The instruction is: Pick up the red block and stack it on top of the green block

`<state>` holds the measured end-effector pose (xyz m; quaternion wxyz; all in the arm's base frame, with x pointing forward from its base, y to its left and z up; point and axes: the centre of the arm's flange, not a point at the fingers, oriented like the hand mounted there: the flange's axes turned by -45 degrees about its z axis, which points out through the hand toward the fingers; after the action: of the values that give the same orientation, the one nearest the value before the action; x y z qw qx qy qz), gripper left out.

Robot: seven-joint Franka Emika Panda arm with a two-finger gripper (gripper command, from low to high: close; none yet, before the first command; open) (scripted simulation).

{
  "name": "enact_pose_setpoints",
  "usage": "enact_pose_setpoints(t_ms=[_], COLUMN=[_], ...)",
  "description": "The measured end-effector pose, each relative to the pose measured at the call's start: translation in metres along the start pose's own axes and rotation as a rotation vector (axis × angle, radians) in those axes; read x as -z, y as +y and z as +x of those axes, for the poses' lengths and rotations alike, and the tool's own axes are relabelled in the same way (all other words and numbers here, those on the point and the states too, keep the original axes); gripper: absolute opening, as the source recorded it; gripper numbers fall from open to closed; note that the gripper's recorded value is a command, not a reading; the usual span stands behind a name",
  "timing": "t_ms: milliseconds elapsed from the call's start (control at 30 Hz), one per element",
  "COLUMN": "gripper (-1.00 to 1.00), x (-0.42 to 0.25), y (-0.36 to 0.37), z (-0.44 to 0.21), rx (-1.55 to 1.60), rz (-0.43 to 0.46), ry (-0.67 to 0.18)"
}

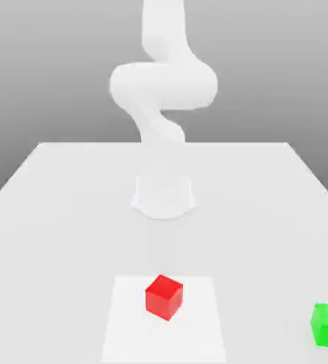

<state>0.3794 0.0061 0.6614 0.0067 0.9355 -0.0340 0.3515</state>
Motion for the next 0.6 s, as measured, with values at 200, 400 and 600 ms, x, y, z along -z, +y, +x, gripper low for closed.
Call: enact_pose_setpoints(t_ms=[200, 400, 600], gripper=[0.0, 0.0, 0.0], x=[-0.15, -0.265, -0.333], y=[-0.003, 0.007, 0.01], z=[-0.054, -0.147, -0.259], rx=[-0.13, -0.275, -0.431], rz=[-0.093, -0.155, -0.186], ry=[-0.221, -0.436, -0.642])
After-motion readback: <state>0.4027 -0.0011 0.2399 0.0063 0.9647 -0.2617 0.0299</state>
